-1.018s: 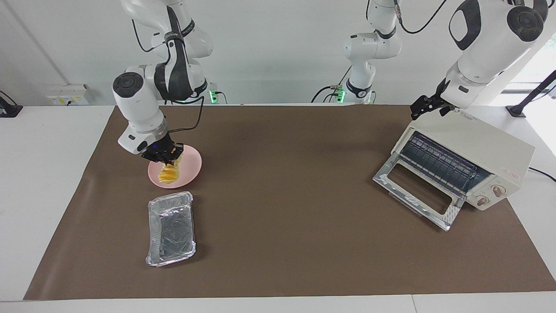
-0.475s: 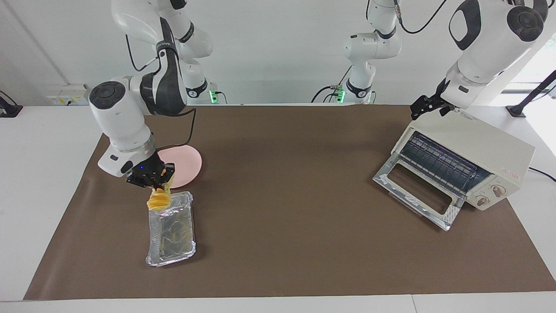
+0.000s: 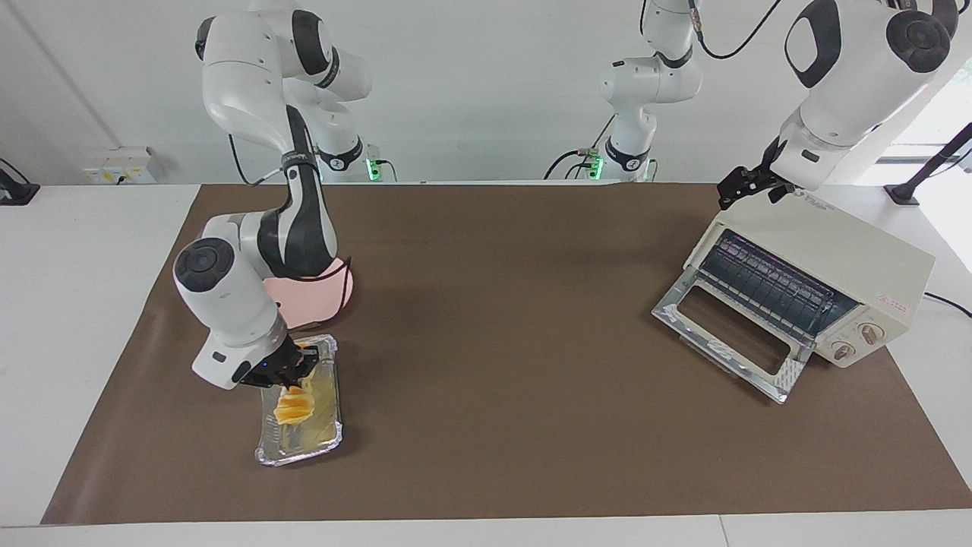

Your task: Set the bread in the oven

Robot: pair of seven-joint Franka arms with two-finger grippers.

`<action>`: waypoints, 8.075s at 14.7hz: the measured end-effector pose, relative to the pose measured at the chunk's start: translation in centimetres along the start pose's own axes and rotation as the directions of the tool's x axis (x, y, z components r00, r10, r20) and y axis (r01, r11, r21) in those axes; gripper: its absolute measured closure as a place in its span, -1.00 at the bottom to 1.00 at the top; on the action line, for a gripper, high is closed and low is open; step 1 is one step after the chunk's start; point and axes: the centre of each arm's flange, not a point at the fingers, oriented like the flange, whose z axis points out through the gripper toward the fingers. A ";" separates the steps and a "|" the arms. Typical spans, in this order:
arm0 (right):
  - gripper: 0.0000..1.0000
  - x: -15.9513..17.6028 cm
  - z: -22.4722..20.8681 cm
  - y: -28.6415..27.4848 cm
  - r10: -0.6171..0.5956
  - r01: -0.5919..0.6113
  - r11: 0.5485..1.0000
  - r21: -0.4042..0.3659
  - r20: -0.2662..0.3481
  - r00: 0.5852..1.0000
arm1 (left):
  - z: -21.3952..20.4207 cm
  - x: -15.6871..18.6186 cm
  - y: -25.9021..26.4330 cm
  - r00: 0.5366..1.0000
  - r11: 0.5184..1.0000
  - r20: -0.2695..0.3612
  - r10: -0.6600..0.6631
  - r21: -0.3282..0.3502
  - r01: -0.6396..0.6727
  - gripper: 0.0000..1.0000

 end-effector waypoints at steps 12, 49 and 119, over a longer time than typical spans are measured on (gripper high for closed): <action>-0.22 -0.7 0.9 1.9 -0.001 0.001 1.000 -0.007 0.001 1.000 | 0.0 0.0 0.0 1.000 1.000 0.000 0.000 0.000 0.000 -1.00; 0.97 -0.8 -7.7 -2.4 -0.018 0.016 0.993 0.117 0.016 1.000 | 0.0 0.0 0.0 1.000 1.000 0.000 0.000 0.000 0.000 -1.00; -1.00 -19.3 -26.6 1.5 0.111 -0.115 0.993 0.012 0.180 0.977 | 21.6 2.2 42.6 0.980 0.989 -0.131 -0.147 -0.019 0.146 0.97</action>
